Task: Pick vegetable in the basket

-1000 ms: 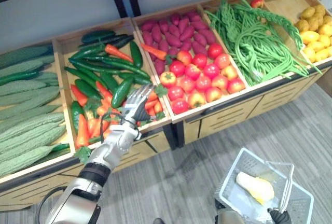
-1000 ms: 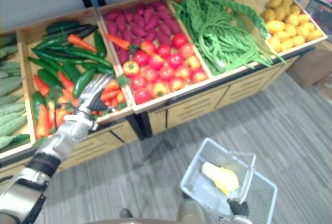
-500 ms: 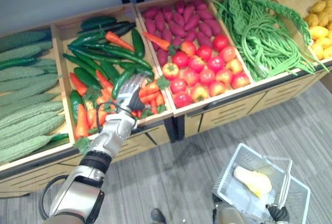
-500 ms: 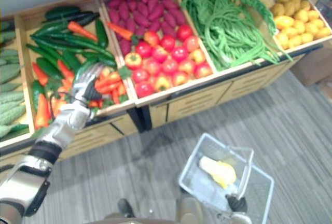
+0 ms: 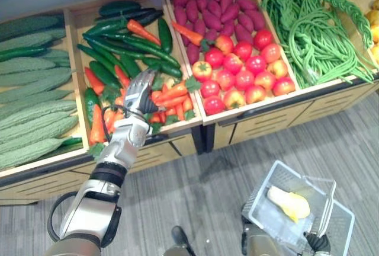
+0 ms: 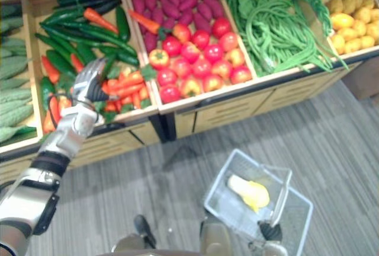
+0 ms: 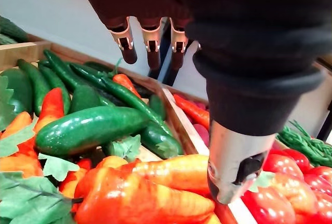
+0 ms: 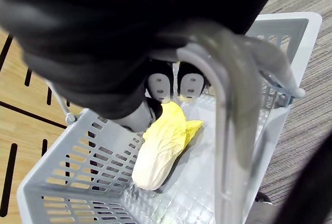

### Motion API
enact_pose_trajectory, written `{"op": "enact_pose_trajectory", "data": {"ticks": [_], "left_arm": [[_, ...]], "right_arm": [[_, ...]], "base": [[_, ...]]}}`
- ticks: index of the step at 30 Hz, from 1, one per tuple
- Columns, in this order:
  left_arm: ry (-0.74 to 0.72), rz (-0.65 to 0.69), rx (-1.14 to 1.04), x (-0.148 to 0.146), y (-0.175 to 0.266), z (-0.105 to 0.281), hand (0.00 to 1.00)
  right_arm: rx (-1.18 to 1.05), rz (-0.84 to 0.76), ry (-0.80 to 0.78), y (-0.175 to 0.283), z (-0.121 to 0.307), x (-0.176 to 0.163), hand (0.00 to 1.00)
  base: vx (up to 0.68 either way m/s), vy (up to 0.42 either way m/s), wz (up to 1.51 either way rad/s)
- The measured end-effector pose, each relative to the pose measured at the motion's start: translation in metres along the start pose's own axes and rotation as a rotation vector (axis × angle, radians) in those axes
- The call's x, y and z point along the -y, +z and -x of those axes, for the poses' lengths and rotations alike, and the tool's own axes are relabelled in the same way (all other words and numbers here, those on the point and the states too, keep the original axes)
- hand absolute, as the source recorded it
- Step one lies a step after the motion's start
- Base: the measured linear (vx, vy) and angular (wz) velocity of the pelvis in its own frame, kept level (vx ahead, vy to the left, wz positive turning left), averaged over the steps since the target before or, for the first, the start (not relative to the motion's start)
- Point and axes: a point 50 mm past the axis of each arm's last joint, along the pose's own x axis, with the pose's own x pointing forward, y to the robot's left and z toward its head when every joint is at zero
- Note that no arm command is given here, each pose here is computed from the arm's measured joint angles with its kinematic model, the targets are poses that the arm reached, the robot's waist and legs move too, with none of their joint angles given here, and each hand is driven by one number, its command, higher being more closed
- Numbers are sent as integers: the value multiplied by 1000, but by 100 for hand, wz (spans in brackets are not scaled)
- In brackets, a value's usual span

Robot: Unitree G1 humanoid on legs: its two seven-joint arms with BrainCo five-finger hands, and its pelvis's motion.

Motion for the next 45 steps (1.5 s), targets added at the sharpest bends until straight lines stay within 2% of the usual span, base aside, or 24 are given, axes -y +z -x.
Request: {"op": "enact_pose_trajectory", "data": {"ticks": [7, 26, 27, 33, 45], "left_arm": [[16, -2, 42, -9, 13, -14, 0], [-17, -16, -24, -8, 2, -20, 0], [-11, -10, -35, -9, 0, -21, 100], [46, 15, -84, -21, -8, -24, 100], [61, 20, -110, -26, -14, -25, 100]], "right_arm": [[27, -7, 5, 9, -3, -3, 100], [124, 3, 49, 38, -8, -18, 100], [125, 6, 52, 38, -8, -18, 100], [146, 19, 72, 43, -8, -23, 100], [169, 41, 98, 47, -8, -29, 100]], "base": [[-21, -5, 0], [0, 5, -6], [11, 14, -10], [8, 2, -12], [0, 0, -1]]}}
